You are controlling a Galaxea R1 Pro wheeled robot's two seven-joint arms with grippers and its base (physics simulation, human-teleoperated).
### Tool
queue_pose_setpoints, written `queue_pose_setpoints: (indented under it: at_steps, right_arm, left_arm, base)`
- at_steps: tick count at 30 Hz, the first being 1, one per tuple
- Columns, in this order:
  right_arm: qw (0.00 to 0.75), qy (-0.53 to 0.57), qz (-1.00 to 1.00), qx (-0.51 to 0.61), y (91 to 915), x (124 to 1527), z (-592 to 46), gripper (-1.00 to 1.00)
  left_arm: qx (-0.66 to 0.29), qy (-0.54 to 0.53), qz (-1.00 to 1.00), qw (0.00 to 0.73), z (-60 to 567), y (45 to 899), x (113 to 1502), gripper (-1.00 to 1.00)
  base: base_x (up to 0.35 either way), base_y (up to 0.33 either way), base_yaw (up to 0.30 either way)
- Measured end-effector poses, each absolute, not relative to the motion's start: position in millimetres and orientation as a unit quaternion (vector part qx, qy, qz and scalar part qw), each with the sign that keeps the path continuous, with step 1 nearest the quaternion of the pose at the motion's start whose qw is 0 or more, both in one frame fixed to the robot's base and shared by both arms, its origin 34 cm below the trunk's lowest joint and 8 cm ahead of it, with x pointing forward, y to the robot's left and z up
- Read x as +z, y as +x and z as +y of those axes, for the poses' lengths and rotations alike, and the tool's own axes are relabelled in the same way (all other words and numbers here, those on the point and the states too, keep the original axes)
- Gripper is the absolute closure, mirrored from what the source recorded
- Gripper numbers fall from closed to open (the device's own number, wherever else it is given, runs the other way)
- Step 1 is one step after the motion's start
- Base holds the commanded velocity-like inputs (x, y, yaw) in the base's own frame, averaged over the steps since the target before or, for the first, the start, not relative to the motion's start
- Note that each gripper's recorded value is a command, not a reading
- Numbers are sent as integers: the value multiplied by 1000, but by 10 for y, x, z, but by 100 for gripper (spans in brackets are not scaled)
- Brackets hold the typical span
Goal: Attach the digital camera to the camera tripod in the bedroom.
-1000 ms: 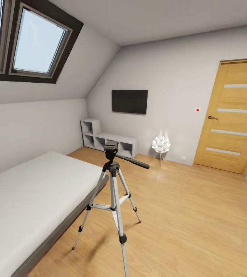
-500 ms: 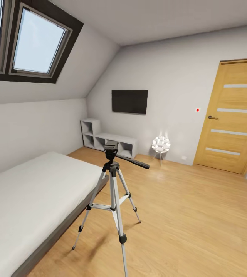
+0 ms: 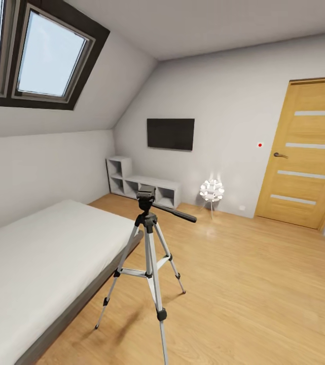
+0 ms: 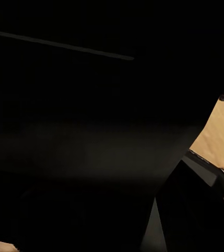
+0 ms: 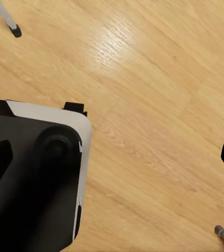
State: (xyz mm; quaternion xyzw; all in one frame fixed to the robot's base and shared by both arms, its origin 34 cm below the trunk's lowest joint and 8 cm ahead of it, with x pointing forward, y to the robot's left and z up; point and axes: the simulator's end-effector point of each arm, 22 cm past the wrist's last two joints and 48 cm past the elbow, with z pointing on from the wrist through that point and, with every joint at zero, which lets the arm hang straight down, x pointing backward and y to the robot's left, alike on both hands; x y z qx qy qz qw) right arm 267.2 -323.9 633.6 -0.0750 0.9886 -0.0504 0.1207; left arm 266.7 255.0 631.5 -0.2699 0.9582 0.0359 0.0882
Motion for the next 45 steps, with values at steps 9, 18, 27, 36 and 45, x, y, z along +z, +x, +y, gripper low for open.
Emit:
queue_pose_setpoints:
  at_steps: [9, 18, 27, 36, 45]
  right_arm:
    - [113, -76, 989, -53, 2623, 6321, -3292, -100]
    - [104, -76, 990, -53, 2563, 6299, -3297, -100]
    - [97, -77, 991, -53, 2509, 6280, -3308, -100]
    - [89, -78, 992, -52, 2447, 6258, -3306, -100]
    - [80, -99, 991, -33, 2378, 6229, -3199, -100]
  left_arm:
    - [37, -269, 959, 84, 2535, 2631, 6299, 100]
    - [39, -269, 959, 77, 2533, 2577, 6278, 100]
    - [41, -270, 959, 71, 2547, 2527, 6258, 100]
    - [45, -263, 961, 67, 2573, 2496, 6241, 100]
    - [57, -258, 962, 74, 2756, 2526, 6235, 100]
  base:
    - [0, 0, 0]
    - [0, 0, 0]
    - [0, 0, 0]
    - [0, 0, 0]
    - [0, 0, 0]
